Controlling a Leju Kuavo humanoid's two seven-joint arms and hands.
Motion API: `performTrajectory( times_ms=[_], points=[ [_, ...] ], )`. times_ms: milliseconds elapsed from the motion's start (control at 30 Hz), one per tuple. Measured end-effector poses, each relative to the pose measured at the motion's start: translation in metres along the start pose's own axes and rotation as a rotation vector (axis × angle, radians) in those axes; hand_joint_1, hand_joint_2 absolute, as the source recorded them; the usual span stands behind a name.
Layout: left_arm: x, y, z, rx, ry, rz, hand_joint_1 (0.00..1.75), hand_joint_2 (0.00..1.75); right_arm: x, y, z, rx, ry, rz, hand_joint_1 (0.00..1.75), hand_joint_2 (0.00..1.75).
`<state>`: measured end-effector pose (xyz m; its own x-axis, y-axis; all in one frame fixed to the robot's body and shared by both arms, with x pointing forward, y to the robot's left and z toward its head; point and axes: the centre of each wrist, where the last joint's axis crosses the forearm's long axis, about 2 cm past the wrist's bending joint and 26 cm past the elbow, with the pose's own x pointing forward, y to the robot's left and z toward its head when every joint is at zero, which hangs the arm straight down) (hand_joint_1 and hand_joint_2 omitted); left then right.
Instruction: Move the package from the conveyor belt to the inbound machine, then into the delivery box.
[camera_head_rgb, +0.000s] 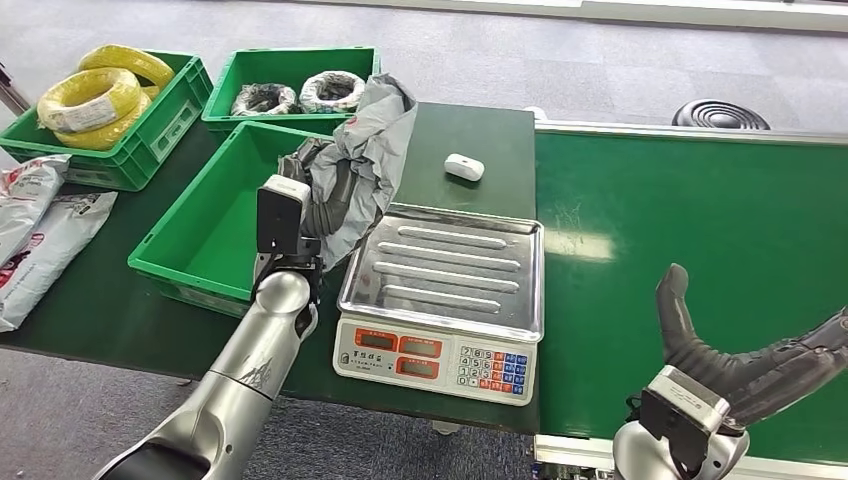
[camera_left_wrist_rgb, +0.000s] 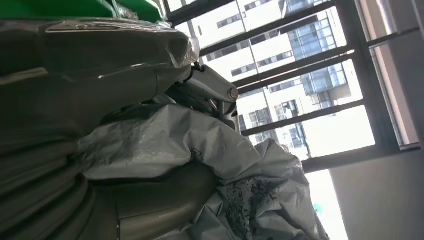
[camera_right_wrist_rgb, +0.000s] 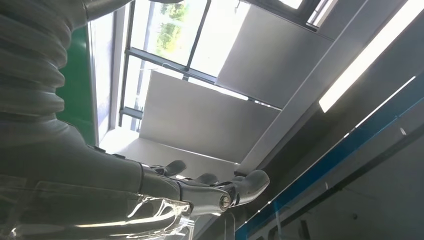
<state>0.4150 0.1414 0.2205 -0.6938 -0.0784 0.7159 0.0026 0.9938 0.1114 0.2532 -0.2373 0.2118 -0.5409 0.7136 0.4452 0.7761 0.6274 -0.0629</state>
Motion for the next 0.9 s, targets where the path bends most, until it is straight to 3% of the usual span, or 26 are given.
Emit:
performTrajectory(
  times_ms=[233, 500, 900],
  points=[
    [0.011, 0.022, -0.035, 0.150, -0.006, -0.141, 1.73, 1.75, 0.001, 0.002, 0.008, 0.025, 0.017, -0.008, 0.00, 1.75],
    [0.010, 0.055, -0.078, 0.294, 0.058, -0.230, 1.72, 1.75, 0.002, 0.011, 0.018, 0.070, 0.040, -0.032, 0.00, 1.75],
    [0.008, 0.078, -0.097, 0.379, 0.066, -0.263, 1.72, 1.75, 0.002, 0.016, 0.026, 0.099, 0.057, -0.039, 0.00, 1.75]
  ],
)
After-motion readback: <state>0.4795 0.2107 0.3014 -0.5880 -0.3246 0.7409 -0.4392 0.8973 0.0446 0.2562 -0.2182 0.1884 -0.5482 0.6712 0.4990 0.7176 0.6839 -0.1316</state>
